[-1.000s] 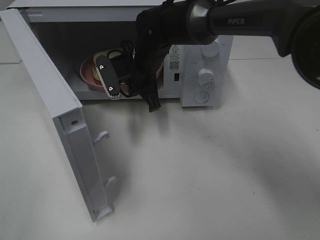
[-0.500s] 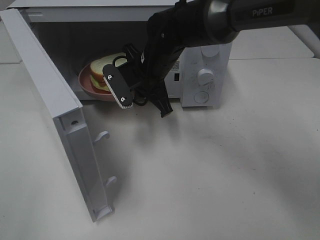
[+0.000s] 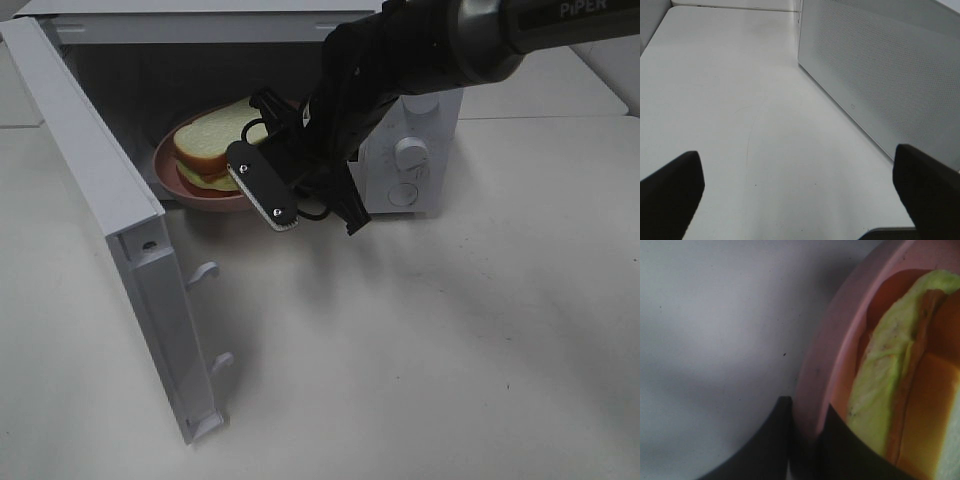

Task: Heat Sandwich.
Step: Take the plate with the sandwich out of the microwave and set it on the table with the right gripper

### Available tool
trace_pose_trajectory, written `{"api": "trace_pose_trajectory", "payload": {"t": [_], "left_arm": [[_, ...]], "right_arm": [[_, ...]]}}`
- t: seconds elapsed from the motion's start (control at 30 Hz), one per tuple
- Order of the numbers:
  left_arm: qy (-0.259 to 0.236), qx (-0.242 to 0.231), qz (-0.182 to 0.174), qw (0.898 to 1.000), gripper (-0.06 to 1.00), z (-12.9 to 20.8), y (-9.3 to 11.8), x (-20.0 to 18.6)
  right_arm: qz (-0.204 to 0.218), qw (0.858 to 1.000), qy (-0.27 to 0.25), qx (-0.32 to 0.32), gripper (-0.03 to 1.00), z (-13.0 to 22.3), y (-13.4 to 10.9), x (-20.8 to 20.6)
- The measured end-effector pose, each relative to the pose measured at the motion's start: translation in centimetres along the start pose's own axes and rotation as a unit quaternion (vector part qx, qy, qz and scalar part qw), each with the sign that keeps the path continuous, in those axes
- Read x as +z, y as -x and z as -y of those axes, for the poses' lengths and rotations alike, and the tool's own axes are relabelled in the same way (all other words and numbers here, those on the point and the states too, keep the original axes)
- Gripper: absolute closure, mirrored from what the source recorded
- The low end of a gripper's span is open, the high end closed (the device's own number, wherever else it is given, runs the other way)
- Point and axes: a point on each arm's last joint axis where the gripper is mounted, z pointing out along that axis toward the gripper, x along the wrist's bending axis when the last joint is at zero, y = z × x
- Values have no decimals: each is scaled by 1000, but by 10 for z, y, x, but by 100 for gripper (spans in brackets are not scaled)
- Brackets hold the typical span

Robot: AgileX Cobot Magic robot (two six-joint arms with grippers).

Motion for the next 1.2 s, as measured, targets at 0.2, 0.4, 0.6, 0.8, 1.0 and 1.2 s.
{"api": "trace_pose_trajectory", "payload": {"t": [0.2,0.4,0.6,0.8,1.0,1.2], "left_arm": [[0,0,0,1000,-2,0,0,0],[0,0,0,1000,-2,0,0,0],[0,0,0,1000,-2,0,0,0],[0,0,0,1000,-2,0,0,0],[0,0,0,1000,-2,0,0,0],[0,0,0,1000,-2,0,0,0]], "right_arm": [[13,1000,14,-9,84,-3,-7,-13],[25,999,30,-7,84,-5,-19,-21],[35,999,42,-3,84,-8,-30,-31],[47,998,43,5,84,-9,-40,-45],[51,998,41,5,84,-10,-51,-60],[43,998,43,7,84,-12,-69,-74]]}}
